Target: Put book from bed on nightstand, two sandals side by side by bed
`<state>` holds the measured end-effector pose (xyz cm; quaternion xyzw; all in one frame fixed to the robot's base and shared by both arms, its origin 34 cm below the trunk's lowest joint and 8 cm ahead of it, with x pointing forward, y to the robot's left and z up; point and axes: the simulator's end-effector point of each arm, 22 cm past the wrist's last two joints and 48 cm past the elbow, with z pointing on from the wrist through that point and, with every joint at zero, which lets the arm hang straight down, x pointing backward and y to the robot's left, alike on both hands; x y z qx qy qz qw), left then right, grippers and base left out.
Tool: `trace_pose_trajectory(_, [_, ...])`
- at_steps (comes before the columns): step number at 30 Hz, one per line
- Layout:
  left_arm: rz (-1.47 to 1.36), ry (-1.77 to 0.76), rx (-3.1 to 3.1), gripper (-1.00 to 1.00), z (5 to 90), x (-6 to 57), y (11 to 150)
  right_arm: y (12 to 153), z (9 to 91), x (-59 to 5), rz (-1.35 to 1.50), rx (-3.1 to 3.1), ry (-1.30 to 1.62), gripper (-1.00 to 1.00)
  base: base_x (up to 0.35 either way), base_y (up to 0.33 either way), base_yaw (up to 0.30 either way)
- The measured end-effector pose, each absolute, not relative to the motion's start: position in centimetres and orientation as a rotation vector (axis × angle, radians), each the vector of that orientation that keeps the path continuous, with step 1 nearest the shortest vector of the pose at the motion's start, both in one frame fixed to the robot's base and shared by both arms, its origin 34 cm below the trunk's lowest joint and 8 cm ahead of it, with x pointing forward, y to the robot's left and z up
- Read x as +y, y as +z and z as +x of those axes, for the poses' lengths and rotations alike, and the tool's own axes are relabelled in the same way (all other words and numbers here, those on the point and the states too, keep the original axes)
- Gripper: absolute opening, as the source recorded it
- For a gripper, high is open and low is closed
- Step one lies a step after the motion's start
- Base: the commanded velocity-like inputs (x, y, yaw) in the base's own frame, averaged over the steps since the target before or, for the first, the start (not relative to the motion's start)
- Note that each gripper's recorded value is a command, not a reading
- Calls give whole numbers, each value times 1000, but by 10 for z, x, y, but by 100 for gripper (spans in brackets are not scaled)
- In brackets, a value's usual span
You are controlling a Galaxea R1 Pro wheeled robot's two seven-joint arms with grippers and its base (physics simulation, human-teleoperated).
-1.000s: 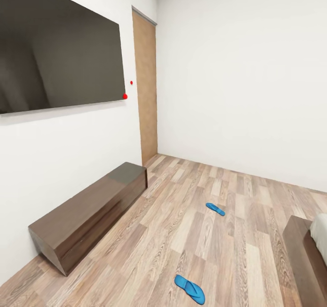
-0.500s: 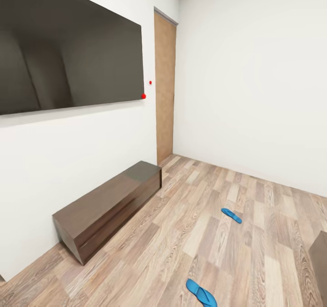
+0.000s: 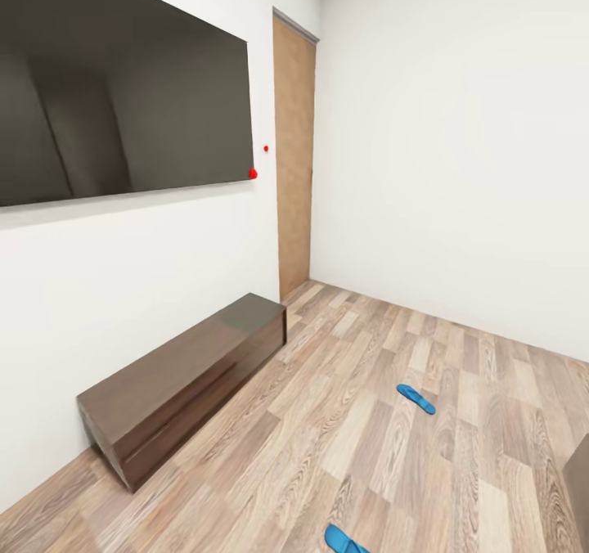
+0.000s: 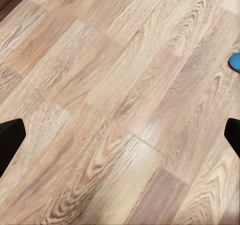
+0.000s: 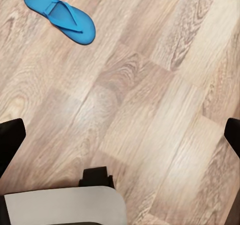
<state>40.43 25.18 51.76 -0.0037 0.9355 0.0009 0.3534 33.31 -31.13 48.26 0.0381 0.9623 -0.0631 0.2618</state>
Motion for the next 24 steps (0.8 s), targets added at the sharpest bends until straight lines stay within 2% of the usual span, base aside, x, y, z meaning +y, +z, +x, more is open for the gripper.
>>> trace_pose_trajectory(7, [-10,1,2419,100,404,251,518,483,334,-311,105,2602,-171,100,14,-13,78])
trace_pose_trajectory(24, [-10,1,2419,100,404,251,518,483,334,-312,105,2602,-171,100,12,-10,282])
